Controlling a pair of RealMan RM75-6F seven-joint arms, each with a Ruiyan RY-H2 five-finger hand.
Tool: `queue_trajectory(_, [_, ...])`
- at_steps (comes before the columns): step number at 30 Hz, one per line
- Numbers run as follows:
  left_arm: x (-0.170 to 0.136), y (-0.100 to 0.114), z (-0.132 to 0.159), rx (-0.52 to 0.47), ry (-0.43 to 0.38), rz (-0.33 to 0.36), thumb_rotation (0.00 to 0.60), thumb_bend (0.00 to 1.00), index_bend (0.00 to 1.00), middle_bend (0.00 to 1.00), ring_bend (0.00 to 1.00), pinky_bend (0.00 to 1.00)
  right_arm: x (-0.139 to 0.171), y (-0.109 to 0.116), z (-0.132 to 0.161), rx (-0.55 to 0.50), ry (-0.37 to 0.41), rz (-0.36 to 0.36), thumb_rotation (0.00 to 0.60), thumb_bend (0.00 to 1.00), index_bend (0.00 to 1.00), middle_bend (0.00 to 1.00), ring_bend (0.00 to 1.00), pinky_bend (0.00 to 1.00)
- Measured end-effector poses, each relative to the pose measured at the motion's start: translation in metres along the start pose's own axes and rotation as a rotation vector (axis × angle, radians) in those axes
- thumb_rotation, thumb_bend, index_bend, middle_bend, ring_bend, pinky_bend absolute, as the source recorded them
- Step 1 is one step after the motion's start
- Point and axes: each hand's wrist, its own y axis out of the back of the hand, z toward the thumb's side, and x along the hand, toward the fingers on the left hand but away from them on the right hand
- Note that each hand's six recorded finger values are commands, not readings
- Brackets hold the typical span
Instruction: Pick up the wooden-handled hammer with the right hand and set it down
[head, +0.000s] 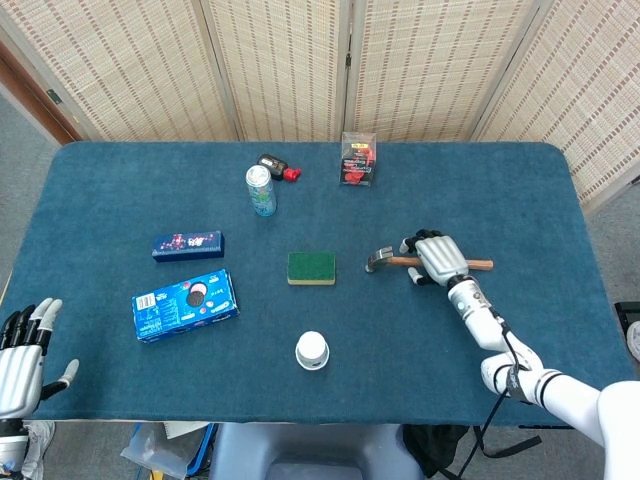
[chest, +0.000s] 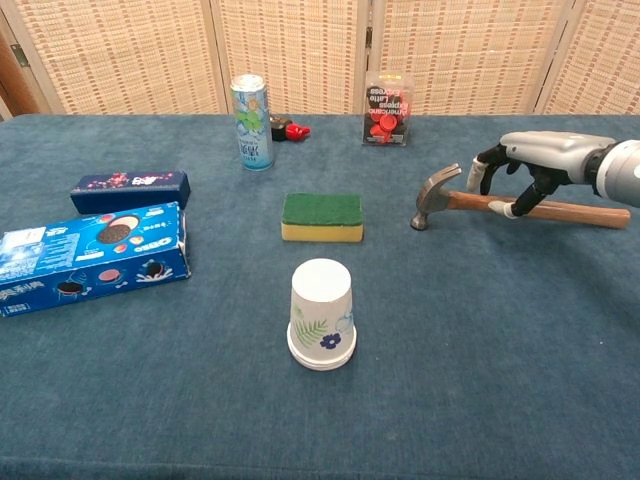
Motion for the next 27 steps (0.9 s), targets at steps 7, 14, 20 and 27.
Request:
queue_trajectory(7, [0.0, 0.0, -0.001, 0.001, 0.003, 0.001, 0.6, 0.28, 0.0, 0.0, 0.0, 0.0, -0.008, -0.008, 0.003, 0.001, -0.001, 0.016, 0.6, 0.4, 0.32, 0.35, 0.14, 0.16])
queue_trajectory(14, [0.0, -0.001, -0.002, 0.001, 0.007, 0.0, 0.6, 0.28, 0.0, 0.0, 0.0, 0.0, -0.012, -0.012, 0.005, 0.004, -0.003, 0.032, 0.6, 0.4, 0.33, 0.39, 0.14, 0.16])
queue_trajectory(20, [0.0, -0.002, -0.003, 0.0, 0.01, -0.003, 0.6, 0.28, 0.0, 0.0, 0.0, 0.0, -0.014, -0.013, 0.005, 0.0, -0.005, 0.034, 0.6, 0.42, 0.37, 0.4, 0.14, 0.16])
queue_trajectory(27, [0.0, -0.003, -0.004, -0.002, 0.012, -0.005, 0.6, 0.28, 0.0, 0.0, 0.0, 0.0, -0.014, -0.015, 0.005, 0.003, -0.008, 0.042, 0.6, 0.44, 0.38, 0.41, 0.14, 0.16])
